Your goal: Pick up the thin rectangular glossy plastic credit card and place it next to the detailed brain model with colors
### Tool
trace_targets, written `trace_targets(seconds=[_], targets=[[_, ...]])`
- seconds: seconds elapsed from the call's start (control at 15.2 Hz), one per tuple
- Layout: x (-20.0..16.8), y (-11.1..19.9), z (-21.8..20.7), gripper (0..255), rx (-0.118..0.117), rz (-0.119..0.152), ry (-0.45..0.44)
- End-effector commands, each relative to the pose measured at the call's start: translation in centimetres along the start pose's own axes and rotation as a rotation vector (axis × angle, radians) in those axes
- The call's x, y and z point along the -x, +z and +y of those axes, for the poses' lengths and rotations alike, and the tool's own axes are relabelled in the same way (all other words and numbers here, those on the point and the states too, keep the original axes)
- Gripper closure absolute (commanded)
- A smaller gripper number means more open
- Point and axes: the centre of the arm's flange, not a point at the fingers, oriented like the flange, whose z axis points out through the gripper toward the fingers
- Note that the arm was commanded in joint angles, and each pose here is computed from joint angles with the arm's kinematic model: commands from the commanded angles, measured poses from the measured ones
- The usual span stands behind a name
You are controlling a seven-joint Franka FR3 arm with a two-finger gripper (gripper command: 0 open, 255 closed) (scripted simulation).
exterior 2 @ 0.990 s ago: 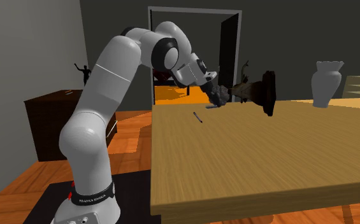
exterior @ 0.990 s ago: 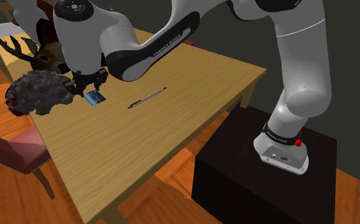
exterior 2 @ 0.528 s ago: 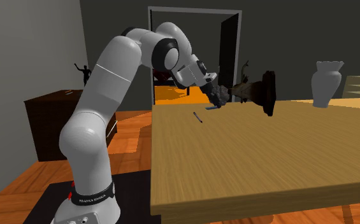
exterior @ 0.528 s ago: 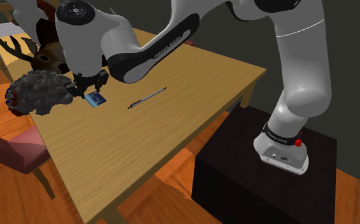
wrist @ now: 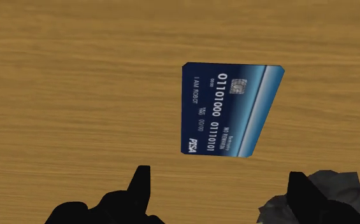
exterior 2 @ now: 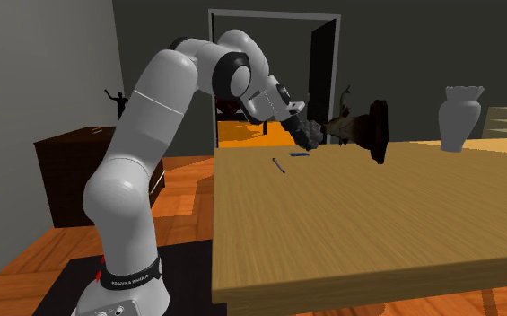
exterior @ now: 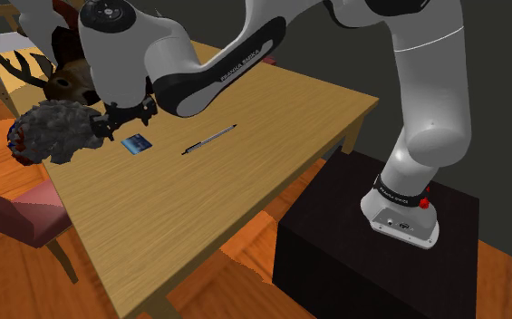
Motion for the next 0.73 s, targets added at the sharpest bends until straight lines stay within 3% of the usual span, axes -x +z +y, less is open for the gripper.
trace_targets(seconds=[0.0, 0.13, 0.66], targets=[[0.0, -2.1, -0.1, 0, -0.001, 0.000, 0.000], [0.0, -4.5, -0.1, 0, -0.001, 0.000, 0.000], [0.0, -4.5, -0.1, 0, -0.001, 0.000, 0.000]])
